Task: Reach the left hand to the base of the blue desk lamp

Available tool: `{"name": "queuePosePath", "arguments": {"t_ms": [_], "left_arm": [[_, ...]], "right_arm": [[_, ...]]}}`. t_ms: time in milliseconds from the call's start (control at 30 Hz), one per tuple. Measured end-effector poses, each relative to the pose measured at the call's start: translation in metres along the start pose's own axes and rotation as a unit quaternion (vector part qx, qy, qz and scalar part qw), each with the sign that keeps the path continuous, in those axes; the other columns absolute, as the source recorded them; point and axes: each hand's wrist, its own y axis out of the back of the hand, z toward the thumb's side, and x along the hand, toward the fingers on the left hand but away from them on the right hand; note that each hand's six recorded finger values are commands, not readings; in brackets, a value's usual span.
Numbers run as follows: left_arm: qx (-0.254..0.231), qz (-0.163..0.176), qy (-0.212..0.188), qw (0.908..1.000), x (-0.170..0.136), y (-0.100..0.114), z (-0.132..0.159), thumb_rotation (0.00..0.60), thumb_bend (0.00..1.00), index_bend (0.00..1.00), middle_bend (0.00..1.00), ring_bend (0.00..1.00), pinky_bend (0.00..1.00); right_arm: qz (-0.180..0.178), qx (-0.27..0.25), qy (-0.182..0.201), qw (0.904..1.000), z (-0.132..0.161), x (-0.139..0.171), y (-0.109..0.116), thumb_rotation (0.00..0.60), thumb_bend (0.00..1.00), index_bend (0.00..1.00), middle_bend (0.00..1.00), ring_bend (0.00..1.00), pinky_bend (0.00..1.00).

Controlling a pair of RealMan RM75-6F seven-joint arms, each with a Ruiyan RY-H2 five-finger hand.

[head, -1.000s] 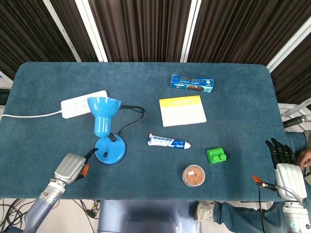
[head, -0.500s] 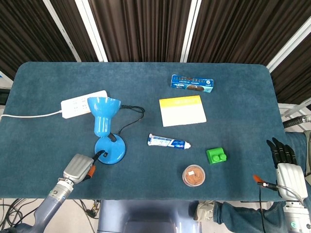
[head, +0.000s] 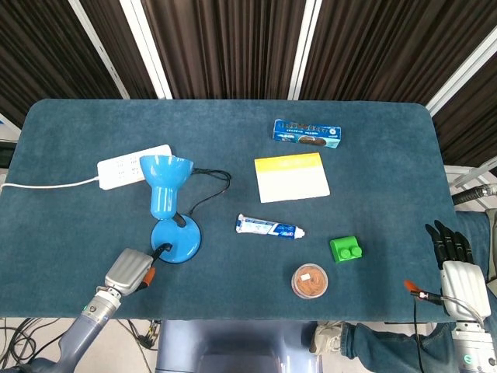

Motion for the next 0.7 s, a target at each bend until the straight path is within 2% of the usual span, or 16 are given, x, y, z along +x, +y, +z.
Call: {"name": "queuePosePath", "arguments": {"t_ms": [700], "left_arm": [[0.016, -0.011, -0.002, 0.9998, -0.001, -0.0067, 0.0001, 0.6, 0.65, 0.11, 0.7, 0.7, 0.82]], "right_arm": [[0.001, 0.0, -0.003, 1.0, -0.0015, -0.0012, -0.0004, 0.6, 0.1, 0.0, 0.02, 0.04, 0.0]]}}
